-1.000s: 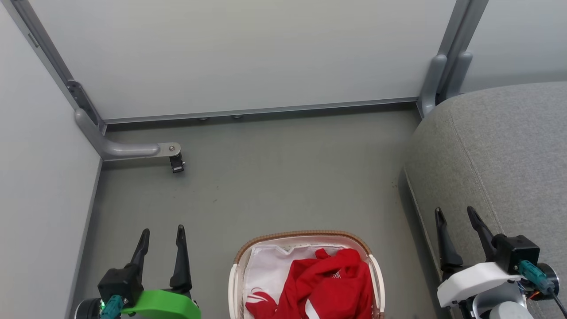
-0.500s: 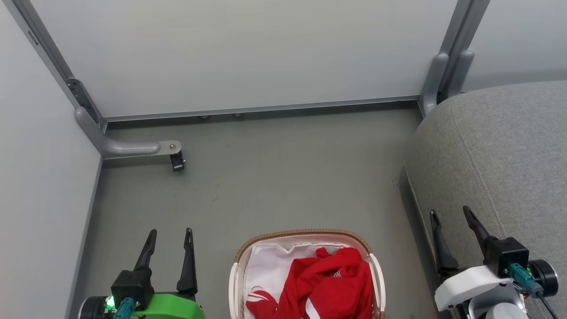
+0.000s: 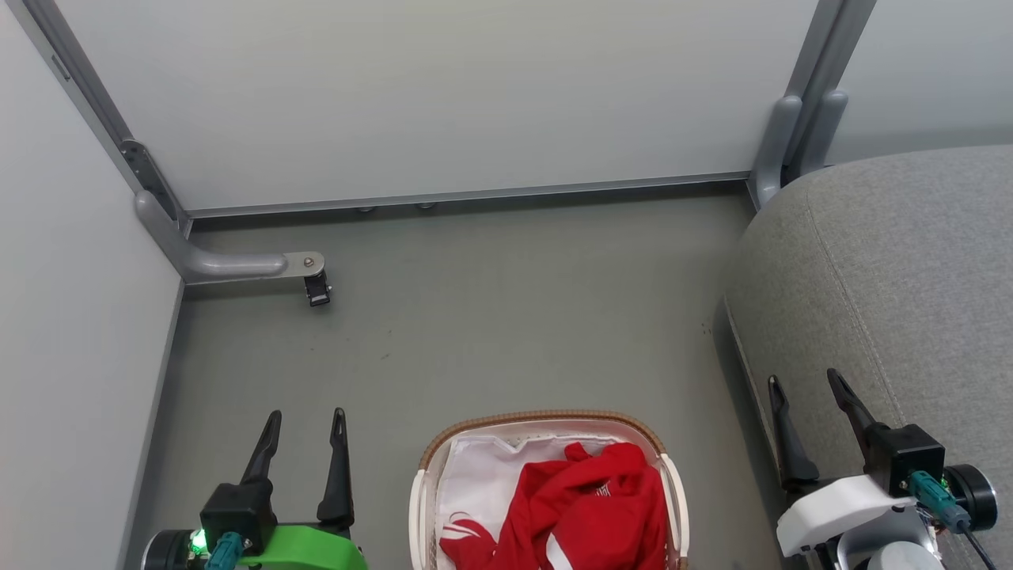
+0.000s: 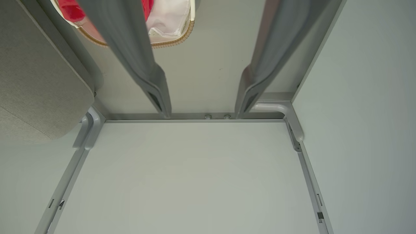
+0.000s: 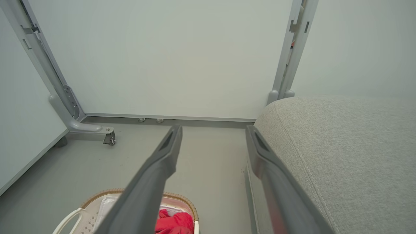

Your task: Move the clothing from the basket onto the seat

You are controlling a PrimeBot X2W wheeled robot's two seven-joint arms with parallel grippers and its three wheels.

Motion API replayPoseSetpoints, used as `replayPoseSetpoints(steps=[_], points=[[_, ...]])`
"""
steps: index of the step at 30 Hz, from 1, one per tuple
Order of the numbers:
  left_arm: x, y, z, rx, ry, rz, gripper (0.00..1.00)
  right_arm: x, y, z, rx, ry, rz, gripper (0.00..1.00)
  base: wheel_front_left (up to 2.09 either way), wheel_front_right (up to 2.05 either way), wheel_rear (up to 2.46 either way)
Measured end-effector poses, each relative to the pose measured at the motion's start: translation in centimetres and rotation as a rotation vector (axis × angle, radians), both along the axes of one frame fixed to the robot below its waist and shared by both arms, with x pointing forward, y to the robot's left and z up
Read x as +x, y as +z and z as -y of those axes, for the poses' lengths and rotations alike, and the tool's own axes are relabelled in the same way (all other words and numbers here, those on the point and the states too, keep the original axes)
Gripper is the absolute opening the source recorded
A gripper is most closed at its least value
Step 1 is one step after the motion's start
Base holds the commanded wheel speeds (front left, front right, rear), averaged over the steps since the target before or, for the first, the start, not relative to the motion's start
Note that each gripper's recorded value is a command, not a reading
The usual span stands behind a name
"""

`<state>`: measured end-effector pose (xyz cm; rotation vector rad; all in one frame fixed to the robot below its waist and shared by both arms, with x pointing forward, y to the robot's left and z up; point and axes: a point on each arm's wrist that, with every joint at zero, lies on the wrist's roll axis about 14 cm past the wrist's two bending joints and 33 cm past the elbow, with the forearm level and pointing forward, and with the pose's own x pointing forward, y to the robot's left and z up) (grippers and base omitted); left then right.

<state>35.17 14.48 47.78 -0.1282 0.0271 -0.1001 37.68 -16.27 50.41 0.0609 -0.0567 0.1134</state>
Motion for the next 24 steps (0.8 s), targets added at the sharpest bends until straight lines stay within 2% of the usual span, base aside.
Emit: replayPoseSetpoints(steps=[17, 24], points=[[0.2, -0.3, 0.5, 0.007, -0.018, -0.009, 1.0, 0.1, -0.6, 0.1, -0.004, -0.004, -0.016, 1.0, 0.0, 0.0, 0.0], [2.2, -1.0, 3.0, 0.043, -0.122, -0.02, 1.0, 2.1, -0.3, 0.5, -0.043, -0.01, -0.001, 1.0, 0.0, 0.0, 0.0]])
